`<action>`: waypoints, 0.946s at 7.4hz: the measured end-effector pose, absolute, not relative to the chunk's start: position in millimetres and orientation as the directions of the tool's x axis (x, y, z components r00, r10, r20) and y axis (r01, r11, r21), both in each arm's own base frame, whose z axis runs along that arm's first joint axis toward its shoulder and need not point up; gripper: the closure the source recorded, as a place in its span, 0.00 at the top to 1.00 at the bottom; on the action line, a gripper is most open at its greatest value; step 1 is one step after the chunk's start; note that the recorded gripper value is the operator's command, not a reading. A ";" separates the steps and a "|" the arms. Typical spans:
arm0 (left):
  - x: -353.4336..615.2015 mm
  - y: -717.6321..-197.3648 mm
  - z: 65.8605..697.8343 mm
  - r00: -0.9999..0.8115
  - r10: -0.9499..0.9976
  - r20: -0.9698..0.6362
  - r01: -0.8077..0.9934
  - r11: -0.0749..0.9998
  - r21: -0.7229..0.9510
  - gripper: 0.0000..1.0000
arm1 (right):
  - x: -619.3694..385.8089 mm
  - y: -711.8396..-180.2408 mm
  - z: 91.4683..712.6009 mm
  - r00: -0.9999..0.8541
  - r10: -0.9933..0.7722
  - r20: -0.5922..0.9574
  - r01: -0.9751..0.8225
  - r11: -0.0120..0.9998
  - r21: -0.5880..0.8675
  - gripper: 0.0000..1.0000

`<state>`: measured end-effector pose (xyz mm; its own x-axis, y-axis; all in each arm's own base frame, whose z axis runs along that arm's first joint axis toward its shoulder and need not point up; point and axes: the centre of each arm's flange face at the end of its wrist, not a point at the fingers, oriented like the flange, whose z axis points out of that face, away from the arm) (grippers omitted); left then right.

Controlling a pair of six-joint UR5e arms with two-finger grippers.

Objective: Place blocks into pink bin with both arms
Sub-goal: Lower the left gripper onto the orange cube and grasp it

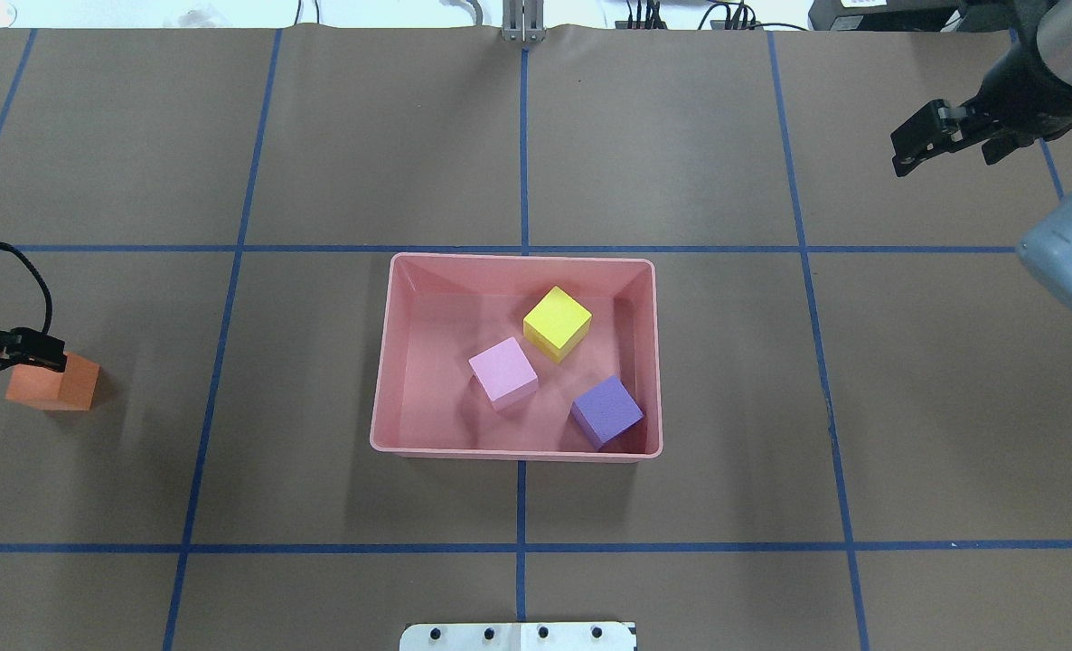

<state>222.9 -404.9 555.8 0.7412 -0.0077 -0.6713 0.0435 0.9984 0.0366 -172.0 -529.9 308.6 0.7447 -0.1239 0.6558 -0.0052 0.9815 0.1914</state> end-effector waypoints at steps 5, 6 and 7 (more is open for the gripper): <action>245.0 -407.3 593.6 0.736 0.110 -0.668 -0.053 0.993 0.105 0.55 | -171.2 -529.6 310.6 0.746 -0.122 0.654 -0.006 0.982 0.189 1.00; 248.0 -410.2 602.5 0.727 0.122 -0.676 -0.054 0.991 0.120 0.30 | -171.2 -529.6 310.8 0.747 -0.121 0.654 -0.006 0.982 0.189 1.00; 250.6 -412.5 604.3 0.718 0.130 -0.684 -0.056 0.990 0.130 0.12 | -171.1 -529.7 310.8 0.747 -0.121 0.653 -0.007 0.982 0.189 1.00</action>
